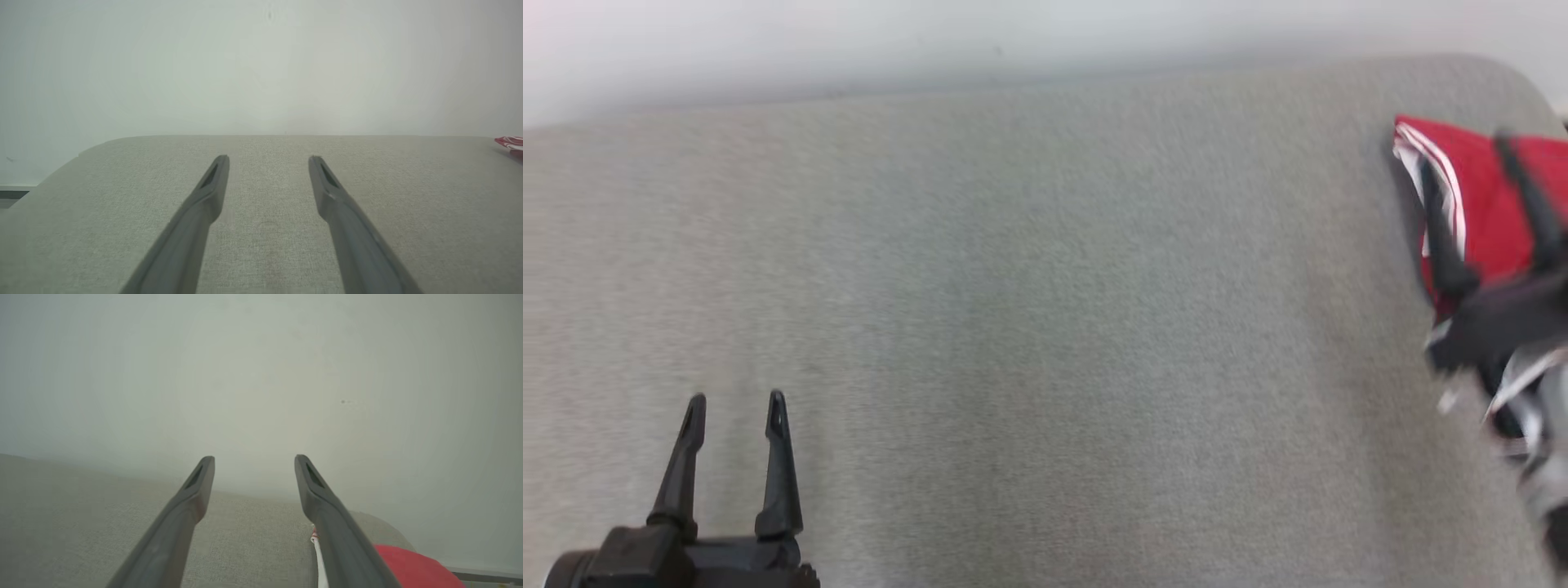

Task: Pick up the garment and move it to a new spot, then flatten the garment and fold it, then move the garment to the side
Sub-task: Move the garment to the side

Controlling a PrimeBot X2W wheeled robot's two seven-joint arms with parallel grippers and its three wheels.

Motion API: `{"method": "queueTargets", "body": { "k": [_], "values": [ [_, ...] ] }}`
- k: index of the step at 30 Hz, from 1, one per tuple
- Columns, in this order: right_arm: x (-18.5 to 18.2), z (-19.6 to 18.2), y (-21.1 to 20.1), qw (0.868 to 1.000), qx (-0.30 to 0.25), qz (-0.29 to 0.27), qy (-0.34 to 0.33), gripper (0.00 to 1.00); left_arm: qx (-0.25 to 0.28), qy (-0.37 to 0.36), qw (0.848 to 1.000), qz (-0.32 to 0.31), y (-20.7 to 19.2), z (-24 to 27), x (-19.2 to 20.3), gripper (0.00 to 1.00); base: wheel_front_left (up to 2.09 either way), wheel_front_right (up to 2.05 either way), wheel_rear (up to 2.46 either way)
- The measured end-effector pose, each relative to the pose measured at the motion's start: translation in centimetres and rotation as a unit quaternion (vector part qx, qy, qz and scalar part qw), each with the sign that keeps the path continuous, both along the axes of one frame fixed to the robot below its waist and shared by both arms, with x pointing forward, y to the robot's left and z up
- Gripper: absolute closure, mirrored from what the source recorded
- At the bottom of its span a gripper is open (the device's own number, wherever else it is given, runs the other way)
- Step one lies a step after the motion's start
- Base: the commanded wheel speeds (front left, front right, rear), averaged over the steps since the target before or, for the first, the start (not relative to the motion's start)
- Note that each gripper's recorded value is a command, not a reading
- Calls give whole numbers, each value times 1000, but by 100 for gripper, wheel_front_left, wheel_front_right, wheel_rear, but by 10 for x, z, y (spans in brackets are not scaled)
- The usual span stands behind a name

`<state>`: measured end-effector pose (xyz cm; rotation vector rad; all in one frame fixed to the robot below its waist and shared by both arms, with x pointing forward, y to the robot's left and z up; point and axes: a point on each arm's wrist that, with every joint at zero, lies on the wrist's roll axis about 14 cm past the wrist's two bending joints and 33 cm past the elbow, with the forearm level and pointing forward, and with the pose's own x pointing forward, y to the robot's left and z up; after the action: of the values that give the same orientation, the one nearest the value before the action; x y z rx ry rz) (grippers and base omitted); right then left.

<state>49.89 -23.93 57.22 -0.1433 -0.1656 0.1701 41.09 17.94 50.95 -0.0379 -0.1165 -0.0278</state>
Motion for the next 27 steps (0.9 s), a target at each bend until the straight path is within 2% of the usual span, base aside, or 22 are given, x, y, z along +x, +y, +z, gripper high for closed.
{"method": "queueTargets", "body": {
  "k": [9,14,20,27],
  "values": [
    [-64,-34,45,998,66,12,20,0,-2,-14,999,35,24,15,-32,0,0,0,0],
    [-95,-35,63,996,84,17,21,0,-6,-21,999,46,29,21,-46,0,0,0,0],
    [-123,-39,72,994,102,9,26,0,-13,-23,999,42,26,22,-53,0,0,0,0],
    [-140,-48,70,992,122,-12,38,0,-16,-16,999,31,20,17,-53,0,0,0,0]
  ]
}}
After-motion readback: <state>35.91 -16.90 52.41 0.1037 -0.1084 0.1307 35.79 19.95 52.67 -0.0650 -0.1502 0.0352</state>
